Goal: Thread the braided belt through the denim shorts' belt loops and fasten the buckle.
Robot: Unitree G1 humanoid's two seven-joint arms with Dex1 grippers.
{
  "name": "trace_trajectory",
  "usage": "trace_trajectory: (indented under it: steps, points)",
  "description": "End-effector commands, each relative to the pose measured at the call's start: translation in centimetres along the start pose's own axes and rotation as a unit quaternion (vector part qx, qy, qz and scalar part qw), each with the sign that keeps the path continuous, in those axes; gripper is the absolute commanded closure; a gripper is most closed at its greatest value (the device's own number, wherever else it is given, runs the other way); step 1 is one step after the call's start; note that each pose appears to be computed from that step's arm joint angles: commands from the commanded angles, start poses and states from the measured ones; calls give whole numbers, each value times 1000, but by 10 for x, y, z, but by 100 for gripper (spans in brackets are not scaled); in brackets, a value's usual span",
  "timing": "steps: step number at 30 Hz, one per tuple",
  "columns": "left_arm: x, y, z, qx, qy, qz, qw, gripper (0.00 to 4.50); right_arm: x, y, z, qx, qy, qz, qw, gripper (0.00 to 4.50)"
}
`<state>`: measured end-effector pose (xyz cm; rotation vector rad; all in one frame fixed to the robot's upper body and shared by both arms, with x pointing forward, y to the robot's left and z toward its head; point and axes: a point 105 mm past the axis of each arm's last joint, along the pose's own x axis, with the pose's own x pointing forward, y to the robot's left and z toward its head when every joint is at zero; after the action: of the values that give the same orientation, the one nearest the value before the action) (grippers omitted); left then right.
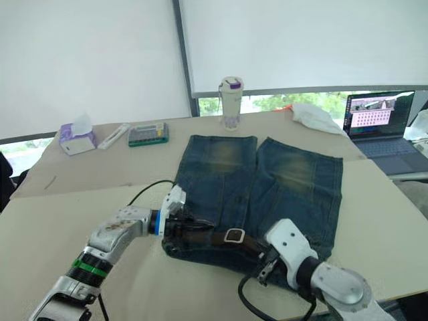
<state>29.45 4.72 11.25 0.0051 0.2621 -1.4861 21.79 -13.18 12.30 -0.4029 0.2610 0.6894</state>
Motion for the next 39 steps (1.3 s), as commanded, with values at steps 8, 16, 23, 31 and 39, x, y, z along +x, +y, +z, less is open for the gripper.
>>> trace_trajectory:
  steps: [8,16,23,31,39]
  points:
    - [32,5,20,43,8,-22,999,450,47,10,-11,-38,29,91,995,445]
    - [28,13,16,48,17,2,999,450,66,22,-18,-63,40,151,986,445]
    - [24,8,9,44,22,-2,999,450,71,22,-7,-65,11,161,985,445]
    - [26,1,0,58,47,-20,997,450,27,-7,-2,-19,13,45,999,445]
    - [39,-1,9,86,68,-45,993,450,2,9,-6,2,16,26,1000,445]
